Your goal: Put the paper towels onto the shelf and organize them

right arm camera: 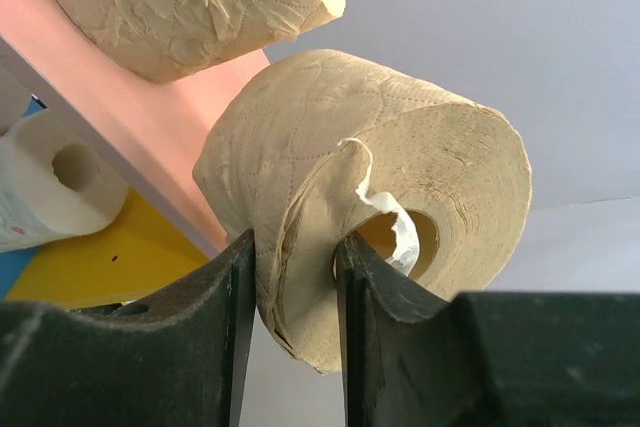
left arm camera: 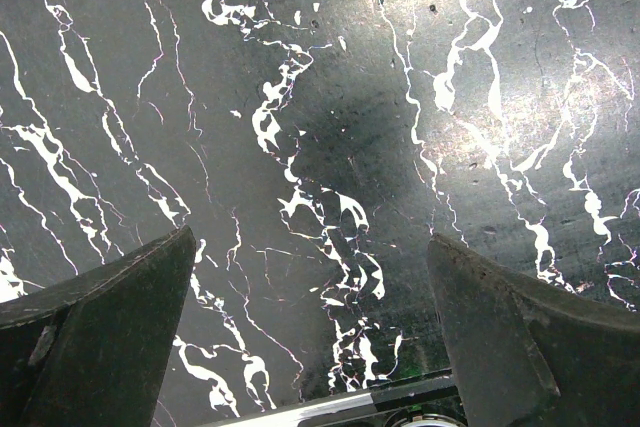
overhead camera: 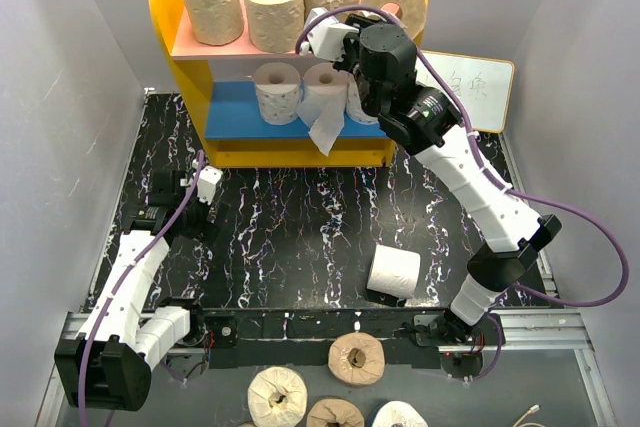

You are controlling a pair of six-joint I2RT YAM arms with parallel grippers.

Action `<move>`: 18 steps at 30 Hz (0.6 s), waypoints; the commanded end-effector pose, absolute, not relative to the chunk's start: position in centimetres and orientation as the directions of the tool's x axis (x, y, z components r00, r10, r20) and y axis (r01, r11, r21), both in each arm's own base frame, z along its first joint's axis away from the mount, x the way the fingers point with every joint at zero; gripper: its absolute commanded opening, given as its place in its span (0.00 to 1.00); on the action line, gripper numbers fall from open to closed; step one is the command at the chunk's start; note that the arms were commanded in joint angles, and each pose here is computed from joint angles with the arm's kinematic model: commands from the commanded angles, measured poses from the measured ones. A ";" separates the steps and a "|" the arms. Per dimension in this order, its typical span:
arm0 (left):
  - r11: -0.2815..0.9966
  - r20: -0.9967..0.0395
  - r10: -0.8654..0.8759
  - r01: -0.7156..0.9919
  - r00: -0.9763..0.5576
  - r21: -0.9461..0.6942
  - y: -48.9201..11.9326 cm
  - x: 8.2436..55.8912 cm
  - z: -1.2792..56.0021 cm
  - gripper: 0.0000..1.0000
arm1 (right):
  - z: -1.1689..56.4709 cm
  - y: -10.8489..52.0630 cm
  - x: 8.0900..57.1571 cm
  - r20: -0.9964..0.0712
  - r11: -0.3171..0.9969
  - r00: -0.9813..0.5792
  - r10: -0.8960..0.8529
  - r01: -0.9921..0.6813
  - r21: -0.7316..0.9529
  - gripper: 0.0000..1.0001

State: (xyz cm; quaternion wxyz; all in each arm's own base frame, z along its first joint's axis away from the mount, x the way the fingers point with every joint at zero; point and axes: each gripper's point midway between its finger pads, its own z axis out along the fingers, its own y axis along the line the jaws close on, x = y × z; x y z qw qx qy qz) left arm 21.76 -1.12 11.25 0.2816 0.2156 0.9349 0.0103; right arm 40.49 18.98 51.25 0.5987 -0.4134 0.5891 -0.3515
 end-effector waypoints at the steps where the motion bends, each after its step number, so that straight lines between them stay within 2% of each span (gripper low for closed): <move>1: 0.907 -0.518 0.409 0.400 -0.751 0.136 -1.0 21.4 11.1 0.99 | 55.7 17.7 39.6 -0.485 0.493 0.119 -0.867 0.058 -0.868 0.33; 18: 0.906 -0.513 0.410 0.400 -0.754 0.135 -1.0 21.4 11.0 0.99 | 55.6 17.9 39.6 -0.479 0.489 0.135 -0.867 0.052 -0.871 0.37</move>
